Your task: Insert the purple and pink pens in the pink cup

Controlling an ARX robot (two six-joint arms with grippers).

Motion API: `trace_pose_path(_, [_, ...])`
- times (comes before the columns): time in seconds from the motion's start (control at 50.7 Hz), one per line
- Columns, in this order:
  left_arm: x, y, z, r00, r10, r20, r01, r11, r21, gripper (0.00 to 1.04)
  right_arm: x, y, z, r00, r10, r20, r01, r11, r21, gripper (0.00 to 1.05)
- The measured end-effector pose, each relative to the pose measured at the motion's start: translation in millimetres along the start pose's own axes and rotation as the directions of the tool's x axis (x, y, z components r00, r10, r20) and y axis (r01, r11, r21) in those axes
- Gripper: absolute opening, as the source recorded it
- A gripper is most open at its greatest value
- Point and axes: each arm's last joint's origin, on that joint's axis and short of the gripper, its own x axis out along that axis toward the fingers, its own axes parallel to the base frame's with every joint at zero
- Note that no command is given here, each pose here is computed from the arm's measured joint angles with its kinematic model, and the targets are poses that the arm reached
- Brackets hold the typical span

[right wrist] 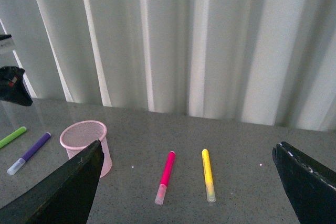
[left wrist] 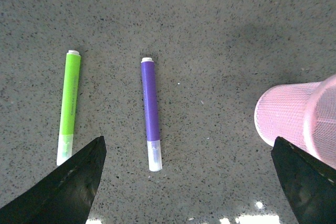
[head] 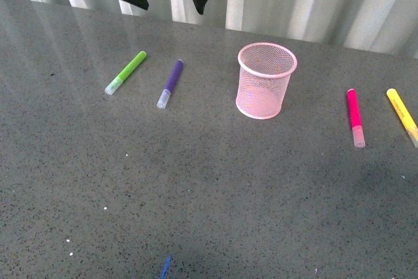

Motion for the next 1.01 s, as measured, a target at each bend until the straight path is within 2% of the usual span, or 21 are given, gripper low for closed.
trace_pose_path(0.256, [49, 10, -12, 0.998, 0.037, -0.043, -0.035, 0.999, 0.037, 0.98, 0, 0, 0, 1.0, 0.0, 0.0, 0.0, 1.0, 0.0, 0.98])
trace_pose_path(0.513, [70, 12, -13, 0.998, 0.041, -0.04, -0.039, 0.998, 0.05, 0.98, 0, 0, 0, 1.0, 0.0, 0.0, 0.0, 1.0, 0.0, 0.98])
trace_pose_path(1.006, [110, 1, -29, 0.996, 0.049, -0.074, -0.044, 0.996, 0.074, 0.98, 0, 0, 0, 1.0, 0.0, 0.0, 0.0, 1.0, 0.0, 0.98])
